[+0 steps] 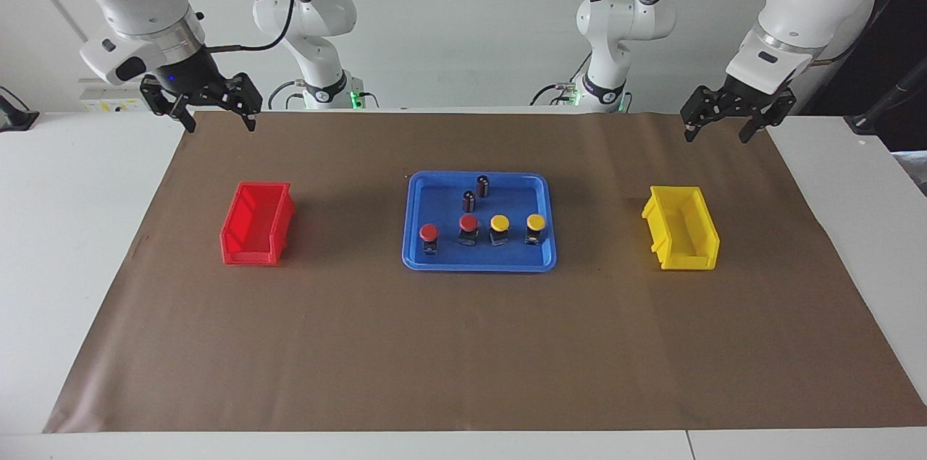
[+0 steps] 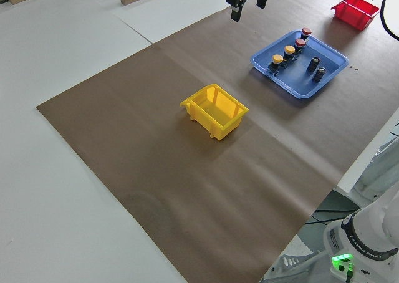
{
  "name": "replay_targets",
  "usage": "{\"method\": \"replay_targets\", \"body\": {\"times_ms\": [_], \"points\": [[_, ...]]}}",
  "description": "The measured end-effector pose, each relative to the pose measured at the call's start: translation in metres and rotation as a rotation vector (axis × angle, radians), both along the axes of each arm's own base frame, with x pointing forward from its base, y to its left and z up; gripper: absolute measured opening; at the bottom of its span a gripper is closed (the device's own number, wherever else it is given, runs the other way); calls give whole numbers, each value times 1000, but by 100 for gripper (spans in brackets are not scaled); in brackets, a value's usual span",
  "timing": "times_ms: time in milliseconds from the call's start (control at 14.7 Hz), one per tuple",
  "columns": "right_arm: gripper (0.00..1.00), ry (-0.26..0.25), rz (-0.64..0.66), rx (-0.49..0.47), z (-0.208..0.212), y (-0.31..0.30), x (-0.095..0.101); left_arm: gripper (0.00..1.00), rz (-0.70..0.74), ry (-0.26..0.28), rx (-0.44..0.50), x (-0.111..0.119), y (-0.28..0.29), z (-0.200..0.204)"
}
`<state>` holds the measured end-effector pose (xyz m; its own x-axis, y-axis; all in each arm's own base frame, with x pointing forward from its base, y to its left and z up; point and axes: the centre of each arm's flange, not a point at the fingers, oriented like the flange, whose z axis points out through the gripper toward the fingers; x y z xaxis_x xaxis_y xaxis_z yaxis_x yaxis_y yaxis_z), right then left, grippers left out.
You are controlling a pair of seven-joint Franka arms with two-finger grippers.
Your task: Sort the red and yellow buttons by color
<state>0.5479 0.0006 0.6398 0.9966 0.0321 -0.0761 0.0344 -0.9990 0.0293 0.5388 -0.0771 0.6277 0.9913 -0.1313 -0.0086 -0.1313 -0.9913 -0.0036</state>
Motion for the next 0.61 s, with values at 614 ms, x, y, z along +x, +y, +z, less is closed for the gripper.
{"method": "replay_targets", "body": {"times_ms": [614], "points": [[100,3,5,0,-1,3,0,100,0,0,0,0,0,0]]}}
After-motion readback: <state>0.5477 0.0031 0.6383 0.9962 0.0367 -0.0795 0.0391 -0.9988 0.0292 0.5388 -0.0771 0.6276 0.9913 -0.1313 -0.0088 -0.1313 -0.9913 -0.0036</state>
